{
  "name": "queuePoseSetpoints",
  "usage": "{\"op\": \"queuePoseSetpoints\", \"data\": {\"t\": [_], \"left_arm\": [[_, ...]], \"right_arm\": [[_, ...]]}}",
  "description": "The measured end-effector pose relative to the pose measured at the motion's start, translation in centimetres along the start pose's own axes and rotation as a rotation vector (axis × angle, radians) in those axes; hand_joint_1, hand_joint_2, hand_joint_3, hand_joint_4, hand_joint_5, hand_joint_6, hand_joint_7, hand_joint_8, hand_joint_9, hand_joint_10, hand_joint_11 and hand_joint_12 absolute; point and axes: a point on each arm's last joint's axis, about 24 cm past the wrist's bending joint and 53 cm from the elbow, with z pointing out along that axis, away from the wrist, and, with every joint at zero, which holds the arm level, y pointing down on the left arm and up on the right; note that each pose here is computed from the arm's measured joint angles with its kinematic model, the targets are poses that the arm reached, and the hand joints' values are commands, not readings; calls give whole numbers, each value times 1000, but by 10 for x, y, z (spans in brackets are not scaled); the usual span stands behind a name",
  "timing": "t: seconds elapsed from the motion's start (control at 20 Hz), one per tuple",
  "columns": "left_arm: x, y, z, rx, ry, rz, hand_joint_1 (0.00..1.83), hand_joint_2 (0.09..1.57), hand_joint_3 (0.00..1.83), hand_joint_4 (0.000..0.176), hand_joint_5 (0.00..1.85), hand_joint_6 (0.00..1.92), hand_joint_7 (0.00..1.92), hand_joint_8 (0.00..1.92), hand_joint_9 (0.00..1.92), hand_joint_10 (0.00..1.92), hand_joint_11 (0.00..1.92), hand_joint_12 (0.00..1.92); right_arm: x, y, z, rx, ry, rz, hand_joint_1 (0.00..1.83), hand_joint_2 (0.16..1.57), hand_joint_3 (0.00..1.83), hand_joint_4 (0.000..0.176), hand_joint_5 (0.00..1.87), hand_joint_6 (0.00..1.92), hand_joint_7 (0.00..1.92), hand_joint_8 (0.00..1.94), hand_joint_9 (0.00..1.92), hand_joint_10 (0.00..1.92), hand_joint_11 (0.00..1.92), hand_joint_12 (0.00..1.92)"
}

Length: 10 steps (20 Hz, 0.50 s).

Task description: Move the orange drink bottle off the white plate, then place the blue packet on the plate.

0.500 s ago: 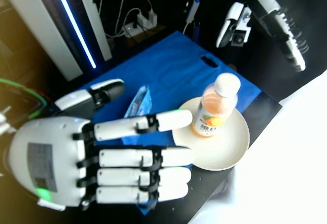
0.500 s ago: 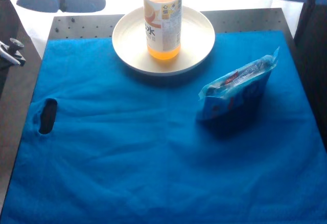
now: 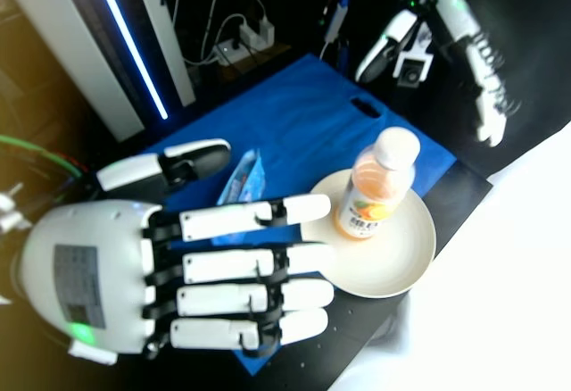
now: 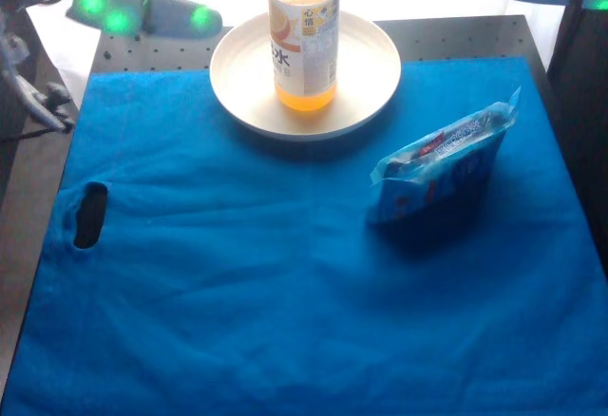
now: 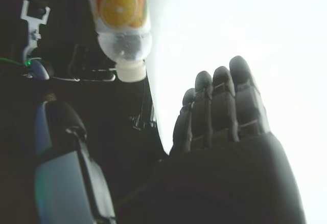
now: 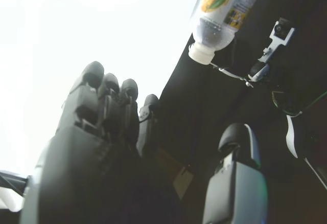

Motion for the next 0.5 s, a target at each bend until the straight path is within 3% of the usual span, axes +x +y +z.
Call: {"op": "queuePoseSetpoints", "data": {"t": [0.05,0.15,0.2,0.3,0.35,0.4,0.45,0.5], "left_arm": [[5,-1,5,0,18,11,529,748,0,59,1,0,102,3,63,3,0,197],[11,-1,12,-2,40,19,497,708,0,53,0,0,75,0,69,7,19,182],[15,3,15,-12,48,8,461,680,0,81,0,0,75,0,66,5,34,185],[22,12,21,-39,66,11,450,632,0,104,0,0,71,0,59,0,29,160],[24,14,26,-51,73,17,532,606,0,115,0,0,67,0,38,0,6,147],[25,12,29,-48,74,20,587,565,0,128,0,0,56,0,20,0,0,108],[27,10,32,-44,76,19,613,556,0,118,0,0,71,4,32,4,0,76],[30,7,36,-37,81,20,629,553,0,130,0,0,75,3,26,1,0,18]], "right_arm": [[0,0,0,1,1,-1,689,840,0,92,347,2,274,5,153,2,0,537],[0,-1,0,2,1,0,703,838,0,83,324,1,257,1,146,0,0,568],[0,0,0,1,1,0,703,828,0,91,321,0,263,2,150,2,0,605],[0,-1,0,2,1,0,712,826,0,85,310,0,258,1,143,2,0,594],[1,-1,1,1,2,1,744,845,3,76,307,0,238,1,126,1,0,545],[4,-2,2,0,5,4,748,851,2,91,308,0,226,1,114,2,0,505],[7,-3,3,-1,9,8,724,832,0,95,312,2,231,4,122,7,0,500],[11,-4,4,0,17,6,724,833,0,88,318,2,249,5,147,11,0,543]]}}
